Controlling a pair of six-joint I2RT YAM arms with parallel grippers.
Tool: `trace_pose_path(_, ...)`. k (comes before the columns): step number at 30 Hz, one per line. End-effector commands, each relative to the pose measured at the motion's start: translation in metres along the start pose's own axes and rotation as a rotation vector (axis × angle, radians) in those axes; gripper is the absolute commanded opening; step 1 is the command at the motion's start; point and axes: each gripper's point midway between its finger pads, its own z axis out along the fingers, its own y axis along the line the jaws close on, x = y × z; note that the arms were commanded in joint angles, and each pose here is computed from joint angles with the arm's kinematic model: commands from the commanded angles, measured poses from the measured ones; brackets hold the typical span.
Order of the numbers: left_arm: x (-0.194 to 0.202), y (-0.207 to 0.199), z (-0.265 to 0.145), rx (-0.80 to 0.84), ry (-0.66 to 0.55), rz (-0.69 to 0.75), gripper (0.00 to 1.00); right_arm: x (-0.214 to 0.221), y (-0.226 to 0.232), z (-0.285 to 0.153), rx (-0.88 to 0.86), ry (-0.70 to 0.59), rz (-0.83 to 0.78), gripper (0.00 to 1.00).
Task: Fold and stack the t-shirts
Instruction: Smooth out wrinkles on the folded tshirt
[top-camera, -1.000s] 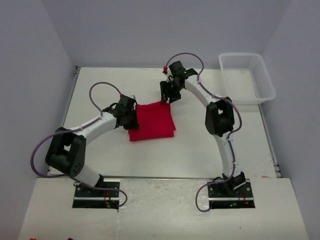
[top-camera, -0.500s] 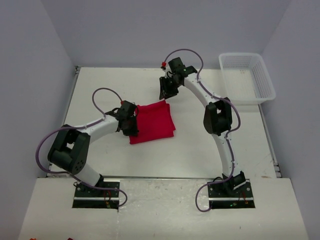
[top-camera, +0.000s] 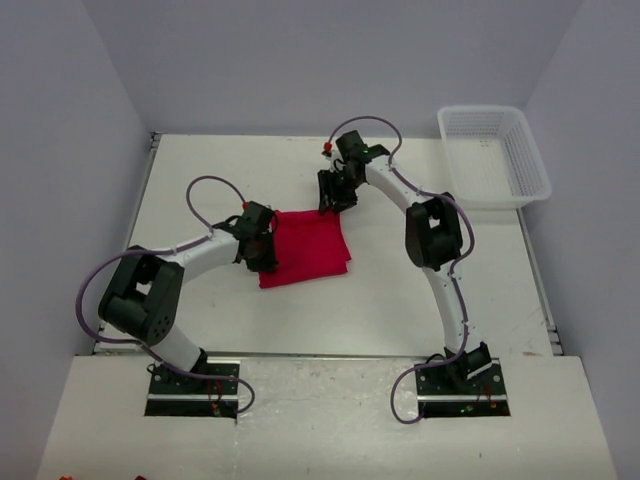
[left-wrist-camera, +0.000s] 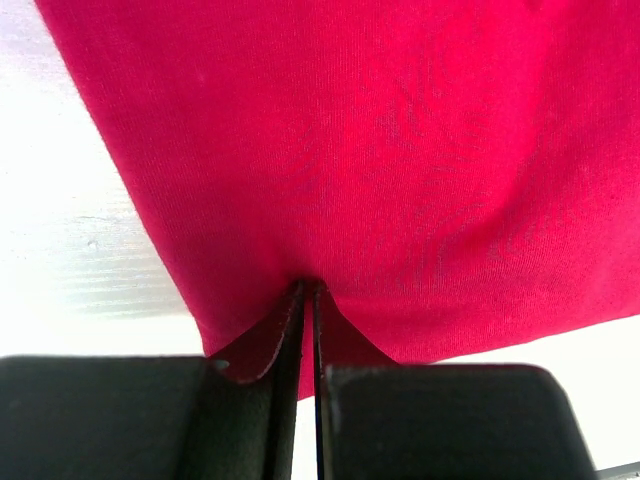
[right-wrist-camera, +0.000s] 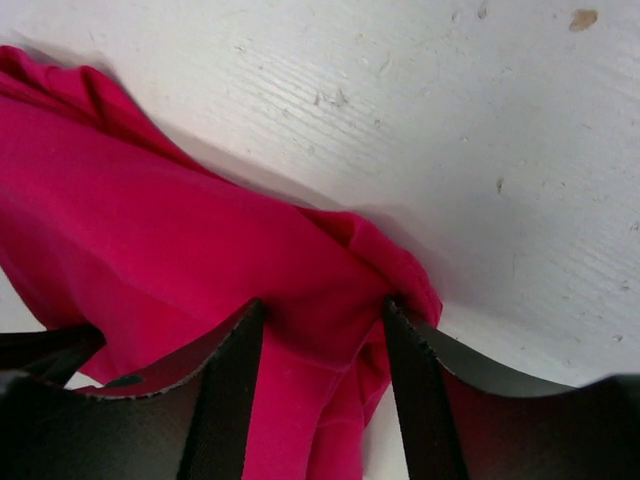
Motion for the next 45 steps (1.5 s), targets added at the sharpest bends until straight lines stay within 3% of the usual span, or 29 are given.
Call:
trace_pose_path(1,-0.005,-0.001,0.006,-0.013,-0.012,0.009,0.08,-0.019,0.013,-0.033,0.012,-0.095,-0.046,0.53)
trace_pose_path(10,-0.003,-0.001,0.010,-0.008,-0.005,0.016,0.07,-0.026,0.013,-0.052,0.055,-0.142,-0.065,0.59)
trace_pose_path(16,0.001,-0.005,0.010,0.014,0.011,0.027,0.07,-0.020,0.015,-0.050,0.041,-0.122,-0.053,0.42)
trace_pose_path(23,0.004,-0.002,0.008,0.006,0.018,0.033,0.07,-0.018,0.014,-0.048,0.040,-0.120,-0.048,0.40)
trace_pose_path(24,0.005,-0.002,0.009,0.007,0.021,0.035,0.07,-0.018,0.014,-0.048,0.036,-0.118,-0.046,0.36)
trace_pose_path(29,0.009,-0.001,0.012,0.001,0.034,0.040,0.07,-0.020,0.018,-0.046,0.015,-0.121,-0.047,0.02)
trace_pose_path(30,0.010,-0.001,0.013,-0.002,0.037,0.040,0.07,-0.021,0.018,-0.046,0.015,-0.124,-0.048,0.00)
trace_pose_path(45,0.027,0.002,0.022,-0.008,0.073,0.060,0.07,-0.073,0.025,-0.038,-0.008,-0.240,-0.159,0.00)
